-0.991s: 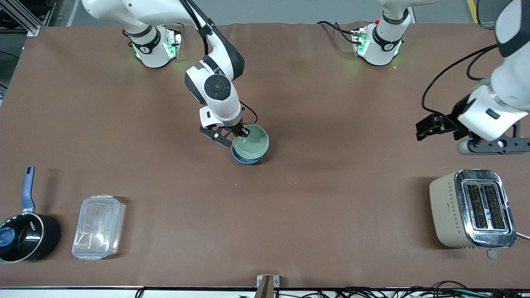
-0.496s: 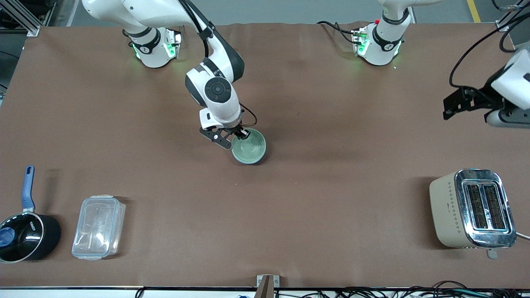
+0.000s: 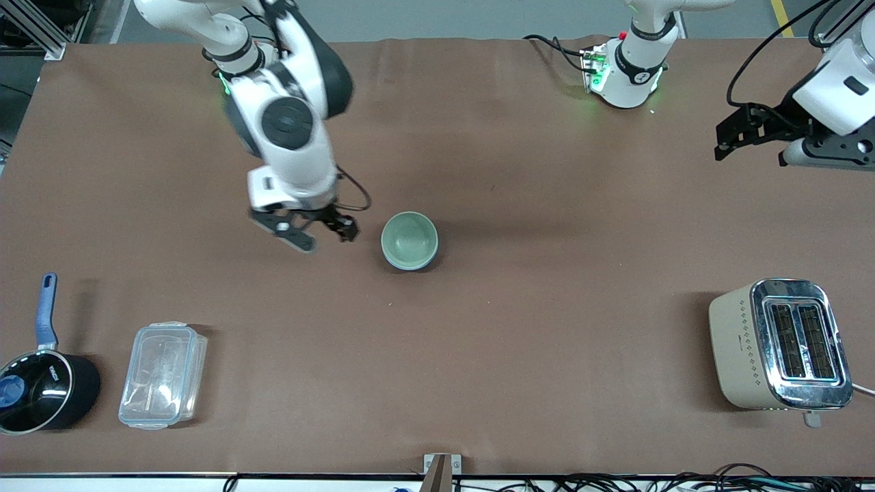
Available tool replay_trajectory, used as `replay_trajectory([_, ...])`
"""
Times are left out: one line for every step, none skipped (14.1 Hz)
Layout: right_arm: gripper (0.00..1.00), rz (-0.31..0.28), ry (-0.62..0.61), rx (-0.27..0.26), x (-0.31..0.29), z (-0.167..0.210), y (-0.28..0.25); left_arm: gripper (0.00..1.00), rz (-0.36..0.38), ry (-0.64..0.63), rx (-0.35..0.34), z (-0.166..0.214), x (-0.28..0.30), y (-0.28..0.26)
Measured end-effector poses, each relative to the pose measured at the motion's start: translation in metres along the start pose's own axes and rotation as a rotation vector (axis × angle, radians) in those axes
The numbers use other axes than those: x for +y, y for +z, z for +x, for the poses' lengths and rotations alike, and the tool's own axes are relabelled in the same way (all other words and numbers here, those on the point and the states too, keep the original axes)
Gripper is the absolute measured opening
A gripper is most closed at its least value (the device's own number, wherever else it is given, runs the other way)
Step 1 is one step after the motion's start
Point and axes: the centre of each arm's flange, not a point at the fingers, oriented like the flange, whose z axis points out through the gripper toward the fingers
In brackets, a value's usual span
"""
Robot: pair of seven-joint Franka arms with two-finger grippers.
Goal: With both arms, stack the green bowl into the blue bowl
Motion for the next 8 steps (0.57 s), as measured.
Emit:
replay_trajectory([1.0, 0.001, -0.036, 0.002, 0.028, 0.023, -0.022, 1.0, 0.001, 0.001, 0.002, -0.003, 0.001, 0.0])
replay_trajectory([1.0, 0.002, -0.069, 0.002, 0.058, 0.043, -0.041, 1.0, 0.001, 0.001, 0.003, -0.005, 0.001, 0.0])
replay_trajectory([1.0, 0.003, -0.102, 0.003, 0.086, 0.06, -0.057, 1.0, 0.001, 0.0, 0.004, -0.006, 0.001, 0.0])
replay_trajectory([1.0, 0.005, -0.137, 0.005, 0.113, 0.074, -0.072, 1.0, 0.001, 0.001, 0.004, -0.006, 0.001, 0.001])
replay_trajectory([1.0, 0.008, -0.177, 0.008, 0.139, 0.085, -0.086, 1.0, 0.001, 0.001, 0.003, -0.006, 0.001, 0.001])
replay_trajectory([1.0, 0.008, -0.218, 0.008, 0.163, 0.095, -0.099, 1.0, 0.001, 0.001, 0.002, -0.006, 0.001, 0.002])
replay_trajectory([1.0, 0.012, -0.253, 0.003, 0.184, 0.103, -0.111, 1.0, 0.001, 0.001, 0.002, -0.006, 0.001, 0.002])
replay_trajectory([1.0, 0.018, -0.279, -0.008, 0.202, 0.109, -0.123, 1.0, 0.001, 0.001, 0.003, -0.006, 0.001, 0.001])
